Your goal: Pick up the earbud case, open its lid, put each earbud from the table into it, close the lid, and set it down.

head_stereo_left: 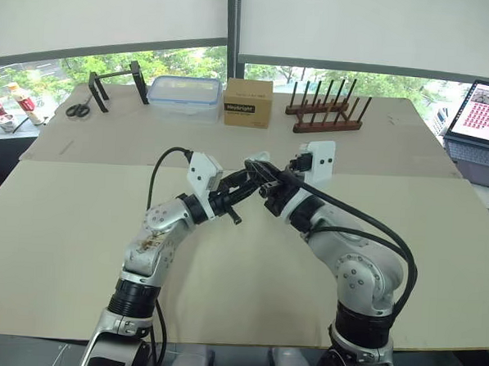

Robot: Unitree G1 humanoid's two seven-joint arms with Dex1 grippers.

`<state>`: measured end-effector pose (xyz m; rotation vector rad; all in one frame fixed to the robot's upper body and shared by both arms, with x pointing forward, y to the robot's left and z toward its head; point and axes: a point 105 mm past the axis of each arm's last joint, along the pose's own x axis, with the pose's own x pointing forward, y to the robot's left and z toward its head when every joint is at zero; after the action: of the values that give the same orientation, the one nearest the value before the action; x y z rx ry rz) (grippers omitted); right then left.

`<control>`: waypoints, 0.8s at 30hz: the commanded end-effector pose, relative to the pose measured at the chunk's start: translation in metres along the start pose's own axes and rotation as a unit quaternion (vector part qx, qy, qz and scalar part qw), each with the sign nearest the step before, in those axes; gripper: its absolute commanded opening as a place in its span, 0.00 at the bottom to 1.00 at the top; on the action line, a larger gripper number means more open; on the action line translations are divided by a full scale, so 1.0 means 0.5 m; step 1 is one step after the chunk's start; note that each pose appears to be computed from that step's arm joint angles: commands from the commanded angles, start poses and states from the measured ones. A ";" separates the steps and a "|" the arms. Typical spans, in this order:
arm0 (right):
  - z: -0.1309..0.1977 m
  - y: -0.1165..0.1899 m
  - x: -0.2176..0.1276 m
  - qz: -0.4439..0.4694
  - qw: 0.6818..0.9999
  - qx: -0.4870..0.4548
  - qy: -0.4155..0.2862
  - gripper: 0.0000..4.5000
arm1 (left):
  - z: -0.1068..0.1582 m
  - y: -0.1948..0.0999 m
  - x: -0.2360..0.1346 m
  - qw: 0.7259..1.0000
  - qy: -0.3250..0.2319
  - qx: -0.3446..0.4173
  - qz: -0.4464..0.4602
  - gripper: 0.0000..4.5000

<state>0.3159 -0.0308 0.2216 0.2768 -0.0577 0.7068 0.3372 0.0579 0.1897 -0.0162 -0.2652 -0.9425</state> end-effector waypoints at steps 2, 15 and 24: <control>-0.020 0.004 -0.002 -0.006 1.000 -0.005 0.015 0.08 | 0.066 -0.009 0.014 0.998 -0.057 0.035 -0.009 0.13; 0.036 -0.011 -0.026 -0.022 0.997 -0.073 -0.033 1.00 | 0.057 -0.003 0.000 0.998 -0.039 0.041 0.000 0.13; 0.088 -0.022 -0.081 0.015 0.995 -0.087 -0.052 1.00 | 0.049 0.007 -0.009 0.999 -0.032 0.040 0.004 0.13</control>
<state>0.3053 -0.0714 0.2402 0.1498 -0.1570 0.6786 0.3358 0.0642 0.1981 0.0197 -0.2926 -0.9199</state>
